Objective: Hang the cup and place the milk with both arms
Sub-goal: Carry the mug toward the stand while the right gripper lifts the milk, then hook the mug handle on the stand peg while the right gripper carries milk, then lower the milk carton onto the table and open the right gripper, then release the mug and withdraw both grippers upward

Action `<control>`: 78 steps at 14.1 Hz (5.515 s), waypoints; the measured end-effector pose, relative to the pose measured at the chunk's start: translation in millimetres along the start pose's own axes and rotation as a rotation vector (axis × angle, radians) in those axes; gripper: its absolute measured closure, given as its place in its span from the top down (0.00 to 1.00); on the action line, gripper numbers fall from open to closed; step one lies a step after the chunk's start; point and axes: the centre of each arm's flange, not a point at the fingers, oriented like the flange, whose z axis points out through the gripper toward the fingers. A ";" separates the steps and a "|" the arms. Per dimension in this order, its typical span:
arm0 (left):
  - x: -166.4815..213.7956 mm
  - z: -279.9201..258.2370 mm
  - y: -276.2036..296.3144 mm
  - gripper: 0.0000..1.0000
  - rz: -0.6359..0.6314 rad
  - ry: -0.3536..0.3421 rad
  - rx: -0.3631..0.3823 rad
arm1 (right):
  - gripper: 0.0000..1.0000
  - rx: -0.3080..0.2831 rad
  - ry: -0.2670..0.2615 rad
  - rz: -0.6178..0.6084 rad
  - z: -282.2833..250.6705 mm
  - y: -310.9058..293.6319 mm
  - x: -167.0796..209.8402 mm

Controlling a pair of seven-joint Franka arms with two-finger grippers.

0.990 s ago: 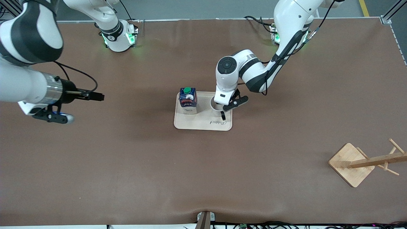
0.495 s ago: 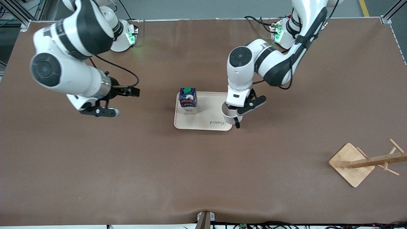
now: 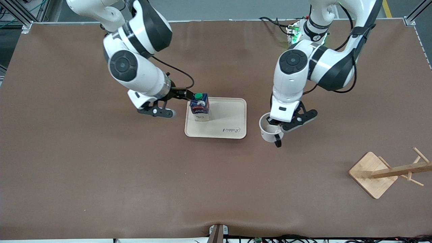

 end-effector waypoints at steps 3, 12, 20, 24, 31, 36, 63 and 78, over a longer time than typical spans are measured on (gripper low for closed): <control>40.5 -2.7 -32.0 0.05 0.045 0.005 0.008 | 1.00 0.006 0.010 0.005 45.5 -31.4 -9.0; 133.2 -1.7 -130.0 0.05 0.289 0.010 0.027 | 1.00 -0.118 0.063 0.004 95.9 -29.8 -24.5; 182.9 5.5 -222.3 0.05 0.514 -0.051 0.070 | 0.64 -0.130 0.098 0.040 106.0 -33.9 -38.3; 207.5 1.0 -273.6 0.05 0.616 -0.062 0.079 | 0.62 -0.166 0.057 0.100 50.0 -20.6 -17.3; 236.6 -23.8 -318.8 0.05 0.653 -0.014 0.077 | 0.52 -0.208 -0.048 0.245 -39.7 68.7 42.5; 252.3 -8.7 -351.2 0.05 0.646 -0.032 0.042 | 0.52 -0.158 -0.085 0.116 -100.6 196.1 100.0; 284.7 5.5 -383.9 0.54 0.523 0.012 -0.112 | 1.00 -0.141 0.021 0.007 -53.2 453.4 137.8; 216.5 -124.3 -298.0 1.00 0.357 -0.053 -0.101 | 1.00 -0.147 0.252 -0.155 -291.6 360.8 93.6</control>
